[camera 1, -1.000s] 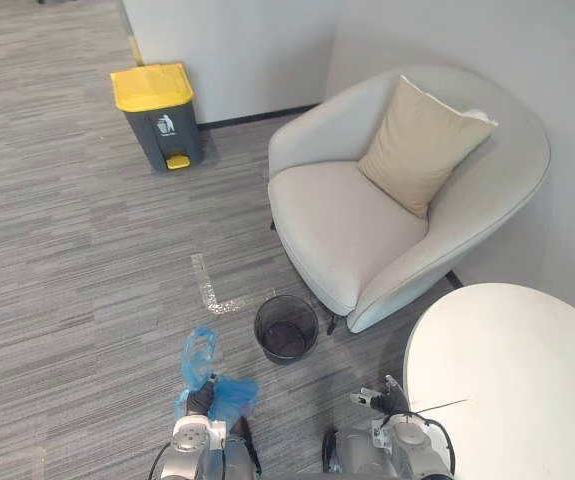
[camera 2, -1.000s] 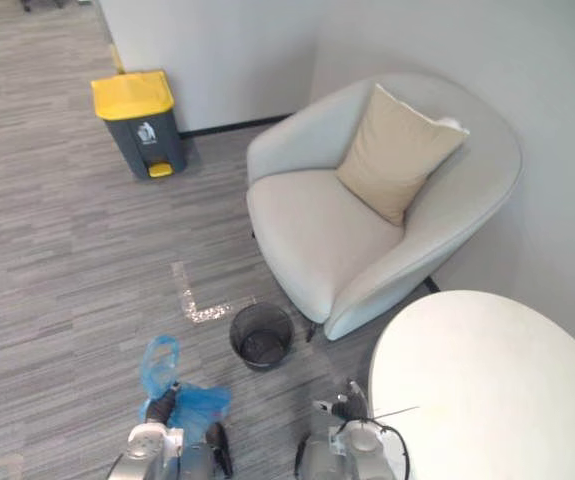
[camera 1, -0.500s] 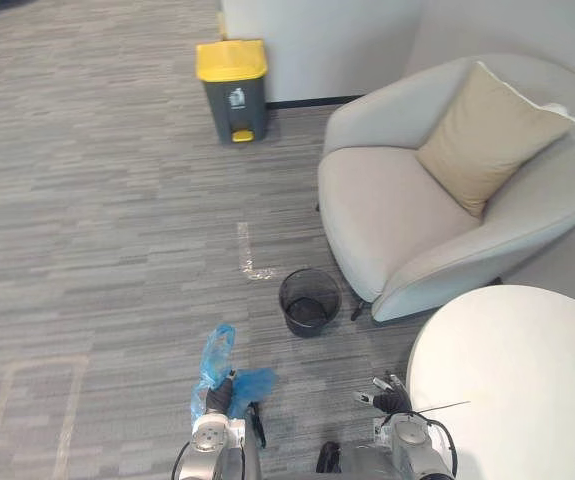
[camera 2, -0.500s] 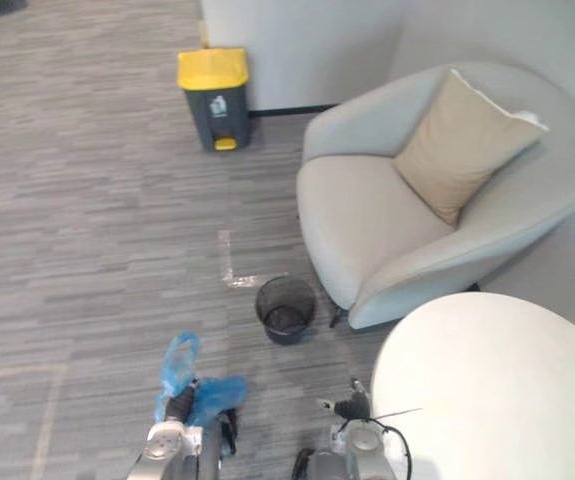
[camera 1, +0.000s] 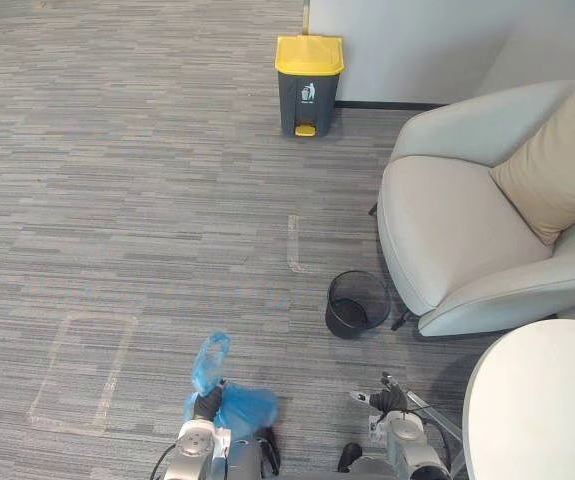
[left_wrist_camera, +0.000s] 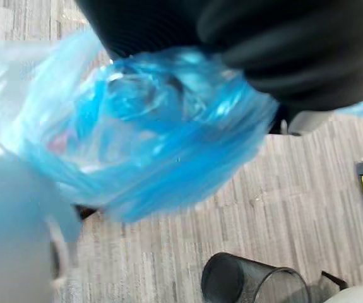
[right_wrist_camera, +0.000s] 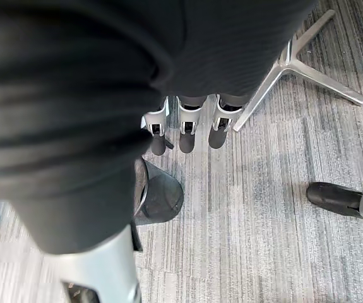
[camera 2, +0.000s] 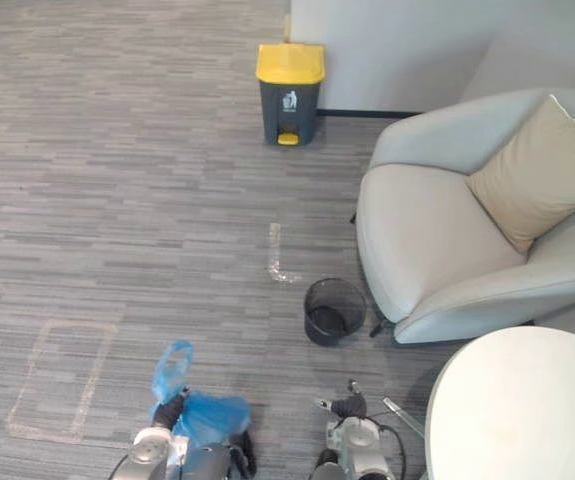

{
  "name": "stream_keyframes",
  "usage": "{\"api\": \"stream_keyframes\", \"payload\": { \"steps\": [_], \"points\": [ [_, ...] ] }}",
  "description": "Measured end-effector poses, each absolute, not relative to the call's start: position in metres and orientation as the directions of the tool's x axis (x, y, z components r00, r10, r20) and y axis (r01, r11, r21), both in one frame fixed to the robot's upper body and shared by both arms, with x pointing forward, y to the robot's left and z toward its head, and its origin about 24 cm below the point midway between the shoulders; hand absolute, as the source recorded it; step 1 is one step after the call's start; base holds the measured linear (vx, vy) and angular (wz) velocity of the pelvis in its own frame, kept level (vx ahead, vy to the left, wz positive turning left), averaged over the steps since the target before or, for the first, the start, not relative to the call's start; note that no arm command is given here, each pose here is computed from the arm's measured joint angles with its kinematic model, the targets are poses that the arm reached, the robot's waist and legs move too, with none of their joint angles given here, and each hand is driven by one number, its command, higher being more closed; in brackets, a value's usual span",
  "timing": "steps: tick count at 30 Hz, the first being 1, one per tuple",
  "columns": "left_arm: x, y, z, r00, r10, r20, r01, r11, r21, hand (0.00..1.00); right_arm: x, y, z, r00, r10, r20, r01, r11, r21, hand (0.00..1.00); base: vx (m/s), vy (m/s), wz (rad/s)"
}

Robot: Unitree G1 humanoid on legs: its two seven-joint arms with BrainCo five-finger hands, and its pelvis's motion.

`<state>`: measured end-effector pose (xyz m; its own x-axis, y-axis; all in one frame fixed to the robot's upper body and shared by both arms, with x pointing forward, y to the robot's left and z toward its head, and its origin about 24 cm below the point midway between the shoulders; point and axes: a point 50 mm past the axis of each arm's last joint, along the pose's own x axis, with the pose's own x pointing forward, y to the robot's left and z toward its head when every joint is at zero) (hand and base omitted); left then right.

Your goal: Gather rubbish on tea table into small bin, then transfer packed bag to large trash can.

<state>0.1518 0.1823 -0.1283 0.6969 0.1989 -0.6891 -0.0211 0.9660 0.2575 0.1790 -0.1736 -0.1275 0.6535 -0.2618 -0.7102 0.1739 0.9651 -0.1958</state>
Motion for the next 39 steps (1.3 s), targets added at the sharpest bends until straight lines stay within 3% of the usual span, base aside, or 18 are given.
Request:
{"api": "stream_keyframes", "payload": {
  "steps": [8, 12, 16, 20, 27, 39],
  "points": [
    [0.153, 0.189, -0.124, 0.710, 0.229, -0.666, -0.040, 0.957, 0.286, 1.00, 0.164, -0.170, -0.135, 0.613, -0.260, -0.747, 0.178, 0.966, -0.190, 0.00, 0.18, 0.099, 0.53],
    [0.163, 0.185, -0.119, 0.733, 0.218, -0.644, -0.042, 0.960, 0.277, 1.00, 0.167, -0.174, -0.131, 0.631, -0.275, -0.725, 0.208, 0.961, -0.184, 0.00, 0.36, -0.005, 0.54],
    [0.177, 0.180, -0.114, 0.757, 0.203, -0.621, -0.037, 0.963, 0.269, 1.00, 0.151, -0.186, -0.136, 0.583, -0.321, -0.746, 0.276, 0.942, -0.190, 0.00, 0.57, -0.090, 0.92],
    [0.176, 0.168, -0.115, 0.752, 0.184, -0.633, -0.046, 0.973, 0.228, 1.00, 0.157, -0.185, -0.132, 0.609, -0.309, -0.731, 0.253, 0.949, -0.191, 0.00, 0.62, -0.109, 0.39],
    [0.181, 0.164, -0.109, 0.775, 0.179, -0.607, -0.082, 0.980, 0.184, 1.00, 0.184, -0.171, -0.120, 0.670, -0.282, -0.687, 0.269, 0.954, -0.130, 0.00, 0.48, 0.089, -0.53],
    [0.172, 0.158, -0.115, 0.758, 0.152, -0.634, -0.037, 0.981, 0.191, 1.00, 0.151, -0.171, -0.135, 0.588, -0.294, -0.754, 0.293, 0.946, -0.140, 0.00, 0.32, 0.229, -0.71]
  ]
}}
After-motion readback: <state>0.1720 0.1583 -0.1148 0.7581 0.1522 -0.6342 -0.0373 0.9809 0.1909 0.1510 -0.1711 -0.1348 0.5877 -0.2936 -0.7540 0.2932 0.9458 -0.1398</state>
